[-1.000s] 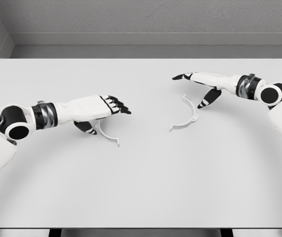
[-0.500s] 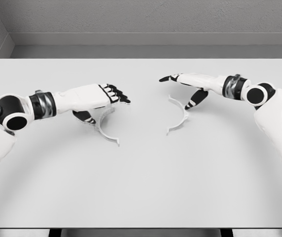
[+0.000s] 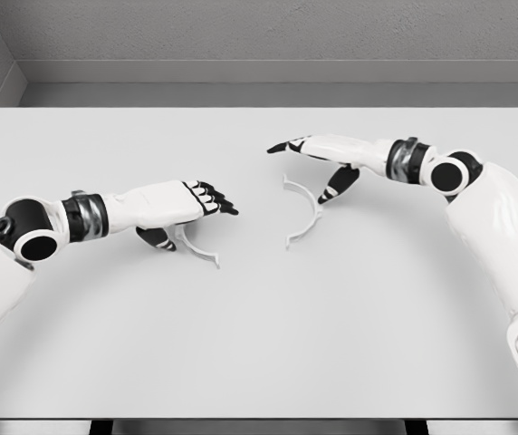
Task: Assemble PVC drainage pipe clamps
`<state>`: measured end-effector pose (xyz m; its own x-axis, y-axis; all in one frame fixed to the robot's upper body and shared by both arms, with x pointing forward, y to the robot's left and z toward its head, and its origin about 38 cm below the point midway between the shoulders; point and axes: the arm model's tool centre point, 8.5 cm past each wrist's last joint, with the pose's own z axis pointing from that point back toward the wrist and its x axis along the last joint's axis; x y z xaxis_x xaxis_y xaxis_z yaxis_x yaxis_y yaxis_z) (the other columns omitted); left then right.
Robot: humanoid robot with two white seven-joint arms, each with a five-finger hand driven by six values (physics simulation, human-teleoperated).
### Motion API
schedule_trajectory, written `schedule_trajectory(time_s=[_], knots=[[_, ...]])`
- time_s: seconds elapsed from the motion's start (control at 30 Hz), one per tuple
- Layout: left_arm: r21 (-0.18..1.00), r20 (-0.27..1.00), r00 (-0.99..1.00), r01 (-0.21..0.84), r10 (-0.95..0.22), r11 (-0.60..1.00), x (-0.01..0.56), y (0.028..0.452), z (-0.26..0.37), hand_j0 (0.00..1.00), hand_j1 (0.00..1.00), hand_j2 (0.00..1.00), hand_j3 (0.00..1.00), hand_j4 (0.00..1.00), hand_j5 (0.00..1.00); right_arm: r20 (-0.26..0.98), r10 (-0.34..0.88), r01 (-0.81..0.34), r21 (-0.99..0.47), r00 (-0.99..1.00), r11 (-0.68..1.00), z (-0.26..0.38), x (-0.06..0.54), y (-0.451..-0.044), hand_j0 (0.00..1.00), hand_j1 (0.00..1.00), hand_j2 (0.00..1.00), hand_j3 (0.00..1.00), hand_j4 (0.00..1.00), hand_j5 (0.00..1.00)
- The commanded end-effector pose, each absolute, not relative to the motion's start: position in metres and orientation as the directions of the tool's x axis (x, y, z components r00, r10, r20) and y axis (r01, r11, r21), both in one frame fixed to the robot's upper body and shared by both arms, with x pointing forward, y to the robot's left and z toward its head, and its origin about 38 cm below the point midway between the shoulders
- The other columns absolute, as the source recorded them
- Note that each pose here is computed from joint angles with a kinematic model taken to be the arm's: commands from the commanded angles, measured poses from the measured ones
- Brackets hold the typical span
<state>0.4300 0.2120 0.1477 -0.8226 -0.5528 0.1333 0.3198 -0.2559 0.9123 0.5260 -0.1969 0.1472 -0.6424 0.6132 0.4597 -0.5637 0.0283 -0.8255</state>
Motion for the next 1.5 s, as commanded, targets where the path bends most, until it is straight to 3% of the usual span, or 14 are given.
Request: schedule_trajectory(time_s=[0.0,0.47,0.77,1.0,1.1,1.3,1.47], knots=[[0.914,0.134,-0.821,0.319,-0.554,-0.251,0.431,0.211,0.149,1.0,1.0,1.0,1.0,1.0,1.0,0.464,0.607,-0.565,-0.825,-0.645,0.03,0.147,0.526,-0.194,1.0,1.0,1.0,1.0,1.0,1.0],[0.919,0.122,-0.838,0.298,-0.531,-0.259,0.431,0.185,0.144,1.0,1.0,1.0,1.0,1.0,1.0,0.429,0.645,-0.564,-0.826,-0.633,-0.004,0.145,0.531,-0.202,1.0,1.0,1.0,1.0,1.0,1.0],[0.931,0.126,-0.85,0.279,-0.511,-0.234,0.434,0.168,0.152,1.0,1.0,1.0,1.0,1.0,1.0,0.448,0.588,-0.561,-0.828,-0.673,-0.012,0.145,0.527,-0.16,1.0,1.0,1.0,1.0,1.0,1.0],[0.936,0.105,-0.856,0.256,-0.505,-0.24,0.437,0.159,0.157,1.0,1.0,1.0,1.0,1.0,1.0,0.428,0.643,-0.581,-0.814,-0.635,-0.033,0.135,0.532,-0.18,1.0,1.0,1.0,1.0,1.0,1.0],[0.935,0.101,-0.852,0.258,-0.513,-0.244,0.437,0.166,0.157,1.0,1.0,1.0,1.0,1.0,1.0,0.471,0.682,-0.605,-0.795,-0.56,0.052,0.136,0.543,-0.204,1.0,1.0,1.0,1.0,1.0,1.0],[0.93,0.072,-0.843,0.25,-0.533,-0.27,0.436,0.188,0.161,1.0,1.0,1.0,1.0,1.0,1.0,0.489,0.657,-0.608,-0.792,-0.574,0.058,0.139,0.546,-0.182,1.0,1.0,1.0,1.0,1.0,1.0],[0.953,0.072,-0.785,0.237,-0.615,-0.191,0.442,0.26,0.205,1.0,1.0,1.0,1.0,1.0,1.0,0.501,0.627,-0.607,-0.792,-0.597,0.055,0.142,0.545,-0.158,1.0,1.0,1.0,1.0,1.0,1.0]])
